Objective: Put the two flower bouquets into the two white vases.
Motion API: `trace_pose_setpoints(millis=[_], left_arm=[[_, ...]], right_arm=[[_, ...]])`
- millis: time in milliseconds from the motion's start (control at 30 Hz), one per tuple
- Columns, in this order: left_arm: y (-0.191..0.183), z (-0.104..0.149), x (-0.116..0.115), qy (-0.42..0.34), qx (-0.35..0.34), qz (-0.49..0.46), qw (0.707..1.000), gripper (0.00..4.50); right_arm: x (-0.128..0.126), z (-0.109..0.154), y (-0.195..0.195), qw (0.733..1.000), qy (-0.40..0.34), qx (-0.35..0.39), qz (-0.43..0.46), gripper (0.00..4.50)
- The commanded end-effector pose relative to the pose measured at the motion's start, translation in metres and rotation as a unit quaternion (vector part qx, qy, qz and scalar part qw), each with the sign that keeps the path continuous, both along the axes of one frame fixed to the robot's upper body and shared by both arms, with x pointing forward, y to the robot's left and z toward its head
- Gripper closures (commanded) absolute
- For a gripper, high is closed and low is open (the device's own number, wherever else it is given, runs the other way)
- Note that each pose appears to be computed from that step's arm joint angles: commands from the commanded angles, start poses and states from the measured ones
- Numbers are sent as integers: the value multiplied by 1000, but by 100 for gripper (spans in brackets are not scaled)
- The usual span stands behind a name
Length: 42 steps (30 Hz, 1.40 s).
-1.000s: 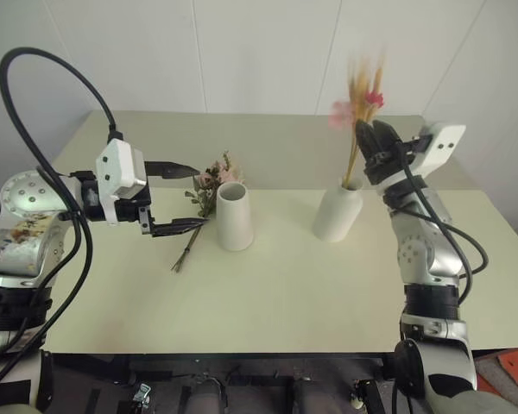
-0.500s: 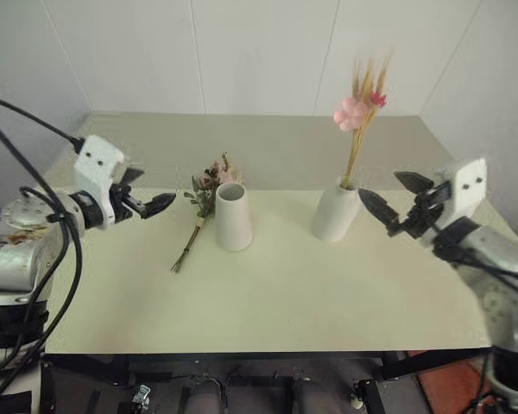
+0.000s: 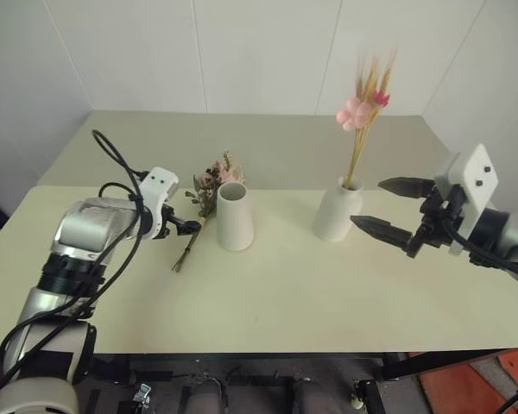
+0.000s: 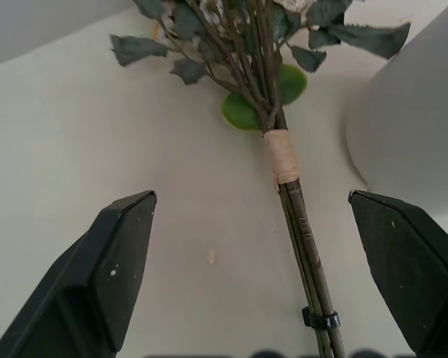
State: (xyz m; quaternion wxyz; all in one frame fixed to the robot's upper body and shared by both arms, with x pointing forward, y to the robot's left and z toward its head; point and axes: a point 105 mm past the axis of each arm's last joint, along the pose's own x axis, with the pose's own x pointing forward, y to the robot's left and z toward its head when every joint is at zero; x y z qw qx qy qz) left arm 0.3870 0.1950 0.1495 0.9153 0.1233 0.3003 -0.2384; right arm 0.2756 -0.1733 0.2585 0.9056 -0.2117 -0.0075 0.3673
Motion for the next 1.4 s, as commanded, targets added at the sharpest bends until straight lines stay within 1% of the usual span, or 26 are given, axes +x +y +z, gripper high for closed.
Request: trace_pose_setpoints(millis=[33, 100, 200, 267, 333, 467, 633, 667, 700, 767, 867, 933, 1000, 1067, 1100, 1167, 1200, 1267, 1300, 1333, 1367, 1400], left_arm=[[-5, 2, 7, -10, 4, -23, 1000, 0], [-6, -5, 10, -1, 6, -25, 1000, 0], [-7, -9, 13, 5, -1, -30, 1000, 0], [-8, -9, 15, 4, 2, -40, 999, 40], [-9, -8, 19, 3, 1, -42, 999, 90], [-12, -10, 25, 7, -1, -47, 999, 221], [-14, -13, 30, 11, -6, -43, 999, 374], [-13, -14, 31, 9, -5, -42, 999, 414], [-13, -13, 32, 5, -4, -39, 999, 436], [-11, -9, 37, -17, 0, -29, 999, 439], [3, 18, 55, -110, -12, 35, 993, 439], [10, 50, 65, -210, -50, 74, 974, 439], [19, 92, 68, -321, -101, 121, 934, 439], [22, 124, 64, -389, -159, 138, 897, 439], [21, 139, 59, -414, -202, 124, 879, 439], [13, 172, 44, -444, -312, 82, 836, 439], [9, 188, 34, -457, -366, 51, 809, 439], [4, 207, 16, -462, -465, -6, 756, 439], [0, 214, 10, -460, -497, -32, 736, 439], [-4, 217, 6, -458, -515, -52, 722, 439], [-8, 219, 4, -452, -526, -66, 717, 439], [-15, 217, 5, -447, -527, -79, 718, 439]], right_arm=[[-6, 11, -6, 999, -27, 0, -22, 5], [-7, 9, -8, 999, -27, 5, -33, 5], [-8, 7, -9, 999, -27, 11, -39, 5], [-8, 7, -10, 999, -28, 14, -45, 0], [-8, 6, -11, 998, -28, 18, -50, 0], [-7, 4, -12, 998, -27, 18, -55, 0], [-5, 4, -12, 998, -28, 21, -57, 0], [-5, 3, -13, 998, -28, 21, -59, 0], [-5, 3, -13, 998, -28, 21, -61, 0], [-4, 2, -14, 997, -27, 20, -63, 0], [-5, 1, -15, 997, -28, 17, -66, 0], [-6, 1, -16, 997, -29, 16, -68, 0], [-7, 1, -17, 997, -31, 13, -69, 0], [-7, 1, -17, 997, -33, 9, -70, 0], [-7, 1, -18, 997, -34, 9, -70, 0], [-8, 0, -18, 997, -33, 8, -69, 0], [-8, -1, -19, 997, -31, 8, -67, 0], [-11, -3, -19, 998, -24, 6, -61, 0], [-13, -4, -19, 998, -22, 3, -55, 0], [-14, -5, -19, 998, -21, 2, -54, 0], [-15, -6, -20, 998, -21, 2, -55, 0], [-15, -7, -21, 998, -23, 2, -60, 0]])
